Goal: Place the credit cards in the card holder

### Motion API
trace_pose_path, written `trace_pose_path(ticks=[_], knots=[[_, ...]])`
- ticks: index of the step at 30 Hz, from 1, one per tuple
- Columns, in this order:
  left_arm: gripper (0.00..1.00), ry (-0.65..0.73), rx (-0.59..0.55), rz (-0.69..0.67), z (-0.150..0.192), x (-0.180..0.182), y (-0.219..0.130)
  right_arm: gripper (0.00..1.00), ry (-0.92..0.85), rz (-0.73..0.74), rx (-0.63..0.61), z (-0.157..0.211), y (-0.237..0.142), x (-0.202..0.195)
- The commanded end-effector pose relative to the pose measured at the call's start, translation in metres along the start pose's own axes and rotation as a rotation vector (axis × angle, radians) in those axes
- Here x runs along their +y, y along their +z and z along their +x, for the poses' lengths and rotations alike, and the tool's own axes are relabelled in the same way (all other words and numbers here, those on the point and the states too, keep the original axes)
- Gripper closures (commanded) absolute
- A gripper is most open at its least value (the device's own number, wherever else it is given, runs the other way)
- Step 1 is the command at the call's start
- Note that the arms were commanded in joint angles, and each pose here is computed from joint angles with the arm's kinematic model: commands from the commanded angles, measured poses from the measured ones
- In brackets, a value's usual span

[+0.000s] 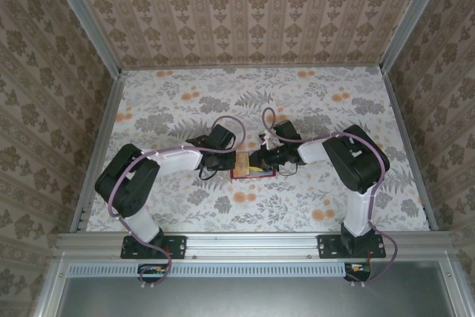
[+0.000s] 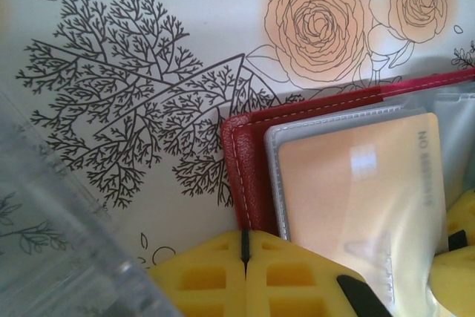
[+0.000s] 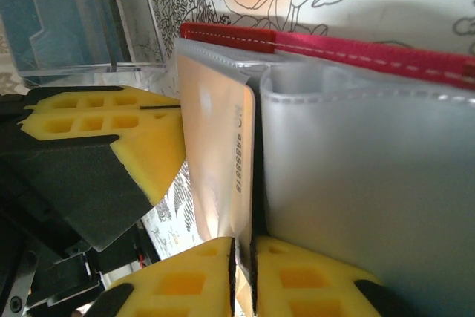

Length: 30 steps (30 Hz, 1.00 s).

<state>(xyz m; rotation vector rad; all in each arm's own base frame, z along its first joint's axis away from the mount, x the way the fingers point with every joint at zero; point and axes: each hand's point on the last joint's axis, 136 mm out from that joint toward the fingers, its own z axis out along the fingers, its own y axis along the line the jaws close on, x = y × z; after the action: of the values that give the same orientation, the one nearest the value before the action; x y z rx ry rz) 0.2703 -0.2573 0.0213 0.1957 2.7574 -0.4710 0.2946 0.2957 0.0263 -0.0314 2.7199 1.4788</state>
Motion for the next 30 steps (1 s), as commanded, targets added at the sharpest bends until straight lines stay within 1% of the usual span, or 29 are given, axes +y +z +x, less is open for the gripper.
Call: trace_pose_path(ticks=[1,7,10,14,16,17,19,22,25,30], knots=[[0.93,0.023,0.052,0.012,0.015,-0.001,-0.011,0.77,-0.024,0.108,-0.012,0.004,-0.006,-0.005],[0.91,0.036,0.051,0.045,0.014,-0.009,-0.028,0.61,-0.083,0.231,-0.054,0.006,-0.032,-0.002],[0.9,0.037,0.051,0.068,0.014,-0.014,-0.033,0.57,-0.12,0.351,-0.096,0.006,-0.054,-0.007],[0.88,0.039,0.053,0.096,0.018,-0.02,-0.039,0.54,-0.194,0.498,-0.173,0.001,-0.087,-0.008],[0.85,0.042,0.062,0.103,0.023,-0.022,-0.041,0.51,-0.23,0.584,-0.208,-0.003,-0.103,-0.012],[0.83,0.045,0.067,0.103,0.025,-0.021,-0.041,0.49,-0.242,0.62,-0.218,-0.005,-0.109,-0.015],[0.76,0.046,0.08,0.102,0.032,-0.021,-0.041,0.46,-0.261,0.701,-0.226,-0.008,-0.118,-0.023],[0.69,0.039,0.093,0.1,0.038,-0.019,-0.039,0.44,-0.274,0.738,-0.218,-0.011,-0.118,-0.03],[0.54,0.022,0.093,0.092,0.041,-0.015,-0.035,0.42,-0.276,0.752,-0.196,-0.015,-0.111,-0.035],[0.46,0.011,0.091,0.102,0.041,-0.022,-0.035,0.39,-0.29,0.741,-0.139,-0.017,-0.093,-0.036]])
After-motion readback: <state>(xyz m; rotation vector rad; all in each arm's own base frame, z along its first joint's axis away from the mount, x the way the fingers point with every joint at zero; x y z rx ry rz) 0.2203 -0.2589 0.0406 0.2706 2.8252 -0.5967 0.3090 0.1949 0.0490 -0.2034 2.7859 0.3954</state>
